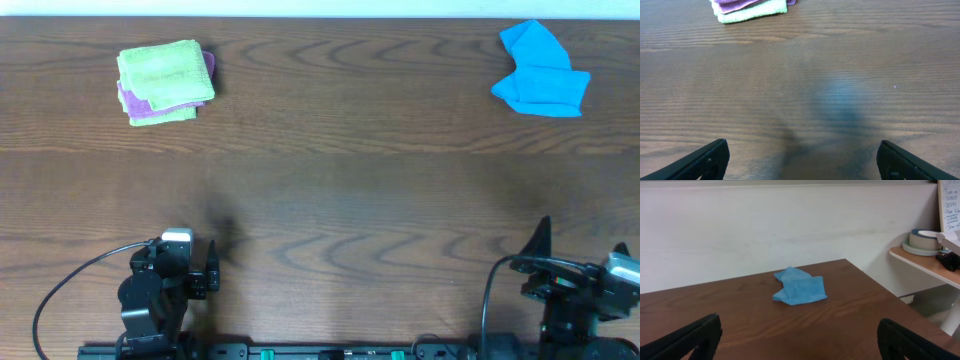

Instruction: Fold the cloth

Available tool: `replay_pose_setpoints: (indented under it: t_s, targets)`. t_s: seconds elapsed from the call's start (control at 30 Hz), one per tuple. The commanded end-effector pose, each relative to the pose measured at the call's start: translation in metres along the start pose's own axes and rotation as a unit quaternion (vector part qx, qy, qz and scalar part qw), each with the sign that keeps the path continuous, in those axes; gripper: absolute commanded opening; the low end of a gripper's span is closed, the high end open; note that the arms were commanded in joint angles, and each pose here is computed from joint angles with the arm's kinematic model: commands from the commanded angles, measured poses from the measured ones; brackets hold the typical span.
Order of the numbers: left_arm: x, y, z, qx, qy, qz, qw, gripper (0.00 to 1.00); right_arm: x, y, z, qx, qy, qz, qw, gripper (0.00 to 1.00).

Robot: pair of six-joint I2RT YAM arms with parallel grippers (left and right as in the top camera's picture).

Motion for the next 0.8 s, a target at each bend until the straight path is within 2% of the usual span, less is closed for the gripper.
replay_pose_setpoints:
  t_s: [0.0, 0.57, 0.77]
  targets:
    - [-0.001, -0.002, 0.001, -0.005, 0.004, 0.000, 1.000, 0.95, 0.004, 0.005, 0.001, 0.004, 0.007, -0.008, 1.000, 0.99]
    - [-0.001, -0.002, 0.001, -0.005, 0.004, 0.000, 1.000, 0.95, 0.002, 0.002, 0.000, 0.006, 0.001, -0.005, 1.000, 0.99]
    - [-0.001, -0.002, 0.001, -0.005, 0.004, 0.000, 1.000, 0.95, 0.002, -0.001, -0.009, 0.009, -0.029, 0.000, 1.000, 0.99]
Point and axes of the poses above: each gripper's point midway between its finger pads, its own x axis back along the fingers, its own z axis along the line the jaws close on, y = z × x, the point moved 4 cm from there along x, back along the fingers, and after that the axes turned 12 degrees about -x, right-handed, at the moved point
